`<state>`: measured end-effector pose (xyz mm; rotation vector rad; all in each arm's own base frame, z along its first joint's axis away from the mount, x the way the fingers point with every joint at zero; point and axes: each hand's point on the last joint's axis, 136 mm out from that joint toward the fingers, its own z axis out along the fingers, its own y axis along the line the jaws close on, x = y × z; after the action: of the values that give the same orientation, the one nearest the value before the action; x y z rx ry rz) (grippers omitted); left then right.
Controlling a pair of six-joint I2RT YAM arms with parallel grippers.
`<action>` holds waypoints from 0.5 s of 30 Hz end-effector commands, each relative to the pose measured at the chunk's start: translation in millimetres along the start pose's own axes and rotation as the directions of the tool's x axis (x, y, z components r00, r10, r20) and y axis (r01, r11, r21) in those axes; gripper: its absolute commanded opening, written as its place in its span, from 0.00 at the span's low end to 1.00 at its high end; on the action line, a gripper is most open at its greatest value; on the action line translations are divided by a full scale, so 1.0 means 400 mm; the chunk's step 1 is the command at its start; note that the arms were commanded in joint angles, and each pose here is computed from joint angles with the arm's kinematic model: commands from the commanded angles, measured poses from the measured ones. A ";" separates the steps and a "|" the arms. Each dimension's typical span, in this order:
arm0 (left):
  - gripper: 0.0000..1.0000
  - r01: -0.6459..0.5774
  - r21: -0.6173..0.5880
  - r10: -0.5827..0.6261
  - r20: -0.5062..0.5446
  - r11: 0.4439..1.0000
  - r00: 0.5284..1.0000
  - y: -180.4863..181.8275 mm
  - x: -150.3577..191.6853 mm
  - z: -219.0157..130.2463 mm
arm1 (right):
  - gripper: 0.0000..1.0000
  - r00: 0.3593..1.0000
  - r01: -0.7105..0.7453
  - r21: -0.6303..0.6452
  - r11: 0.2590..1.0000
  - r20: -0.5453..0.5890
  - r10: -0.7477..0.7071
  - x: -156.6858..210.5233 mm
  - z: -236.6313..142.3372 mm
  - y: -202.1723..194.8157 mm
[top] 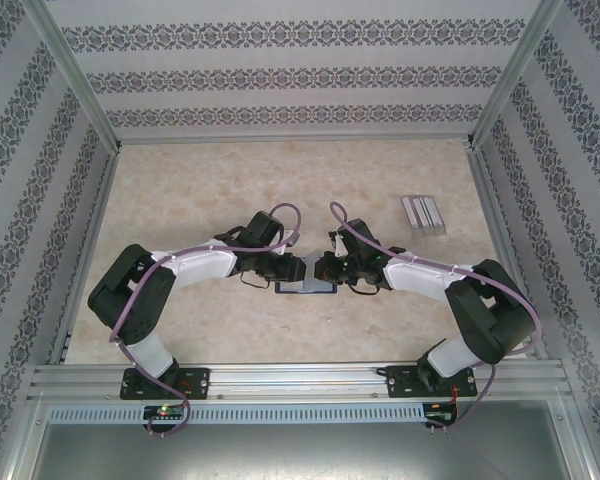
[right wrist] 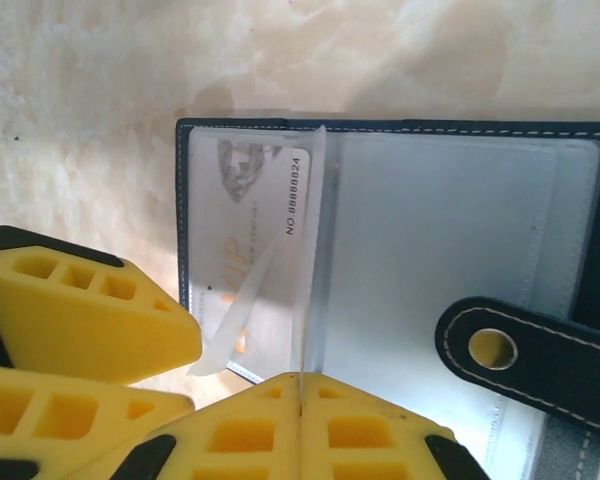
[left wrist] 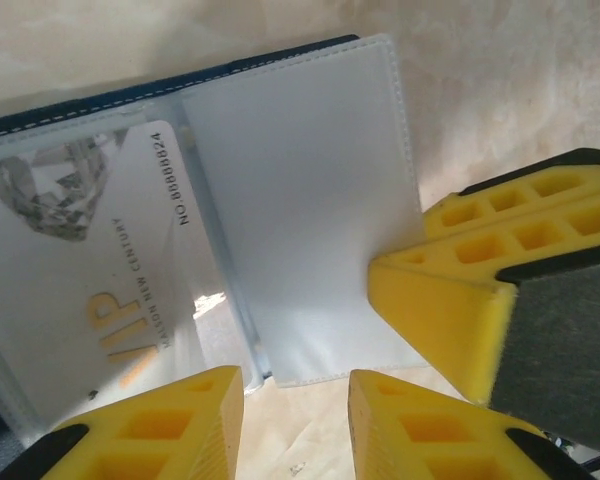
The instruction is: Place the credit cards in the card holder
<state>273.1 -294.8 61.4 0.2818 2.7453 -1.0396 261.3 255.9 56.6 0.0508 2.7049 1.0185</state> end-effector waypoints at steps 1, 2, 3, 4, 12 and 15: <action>0.31 0.054 -0.030 -0.054 0.004 0.998 0.999 0.036 0.014 -0.013 | 0.06 1.000 0.002 -0.030 1.000 0.000 -0.002 -0.005 0.005 0.017; 0.29 0.058 -0.035 -0.058 0.011 0.998 0.998 0.041 0.012 -0.014 | 0.06 1.000 0.007 -0.032 0.999 0.001 -0.007 -0.006 0.005 0.021; 0.27 0.066 -0.043 -0.066 0.013 0.997 0.998 0.051 0.014 -0.016 | 0.06 1.000 0.007 -0.030 1.000 0.000 -0.007 -0.005 0.006 0.021; 0.25 0.072 -0.047 -0.071 0.017 0.996 0.997 0.057 0.014 -0.018 | 0.06 1.000 0.007 -0.031 1.000 -0.001 -0.007 -0.006 0.005 0.023; 0.14 0.054 -0.120 -0.049 0.048 0.991 0.998 0.087 0.025 -0.046 | 0.06 1.000 0.007 -0.030 1.000 0.002 -0.007 -0.007 0.002 0.027; 0.14 0.049 -0.142 -0.040 0.067 0.989 0.997 0.098 0.027 -0.057 | 0.06 1.000 0.011 -0.029 1.000 -0.001 -0.011 -0.006 0.004 0.029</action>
<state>272.0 -264.4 54.0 0.1755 2.7535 -0.9215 261.9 257.3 57.8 0.0450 2.6981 1.0268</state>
